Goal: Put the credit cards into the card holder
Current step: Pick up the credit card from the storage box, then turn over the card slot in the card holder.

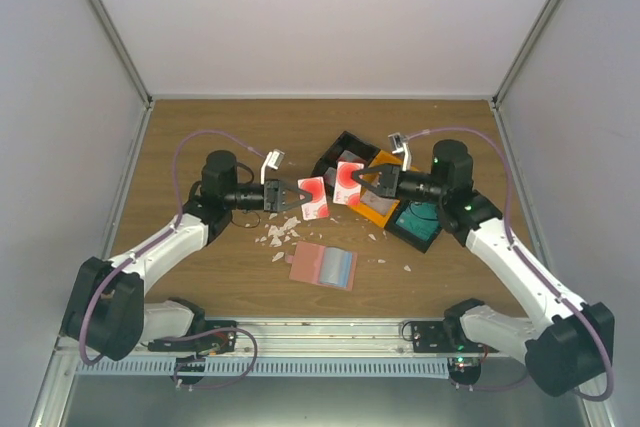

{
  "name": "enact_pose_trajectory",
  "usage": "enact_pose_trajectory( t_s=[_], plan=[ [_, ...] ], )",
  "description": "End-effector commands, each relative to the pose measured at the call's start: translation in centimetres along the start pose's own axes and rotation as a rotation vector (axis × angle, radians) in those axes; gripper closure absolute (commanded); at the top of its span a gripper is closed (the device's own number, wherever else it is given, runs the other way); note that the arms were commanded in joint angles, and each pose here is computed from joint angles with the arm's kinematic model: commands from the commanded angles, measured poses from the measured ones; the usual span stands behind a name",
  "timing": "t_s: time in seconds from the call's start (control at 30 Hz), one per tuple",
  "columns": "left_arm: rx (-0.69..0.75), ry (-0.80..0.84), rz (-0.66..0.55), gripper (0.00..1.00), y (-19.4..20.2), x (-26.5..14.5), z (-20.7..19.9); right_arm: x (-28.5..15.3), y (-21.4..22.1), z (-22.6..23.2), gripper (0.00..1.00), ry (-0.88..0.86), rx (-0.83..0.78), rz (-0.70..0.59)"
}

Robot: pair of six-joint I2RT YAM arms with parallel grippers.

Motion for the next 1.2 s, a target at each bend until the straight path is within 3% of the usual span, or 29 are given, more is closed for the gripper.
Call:
enact_pose_trajectory(
  t_s=[0.0,0.3,0.57,0.9,1.17],
  plan=[
    [0.023,-0.102,-0.008,1.0,0.8,-0.7,1.4,-1.5,0.4,-3.3,1.0,0.178,-0.033,-0.067],
    [-0.07,-0.271,0.115,1.0,8.3,-0.3,5.0,-1.8,7.7,-12.2,1.0,0.4,0.091,-0.004],
    [-0.108,-0.389,0.216,1.0,12.5,0.5,7.7,0.0,12.6,-15.5,0.99,0.44,0.183,0.044],
    [-0.132,-0.588,0.265,1.0,14.1,-1.3,10.0,1.1,12.9,-18.6,1.0,0.563,0.252,-0.011],
    [-0.144,-0.638,0.281,1.0,14.7,-1.8,10.6,0.8,12.7,-19.3,1.0,0.618,0.259,-0.033]
  ],
)
Point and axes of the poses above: each gripper's point midway between its finger pads, its own x axis out along the fingers, its own z axis along the line the jaws close on, y = z × x, the point moved 3 cm from there along -x, back along the fingers, and after that the axes turned 11 degrees about x, right-handed, at the moved point
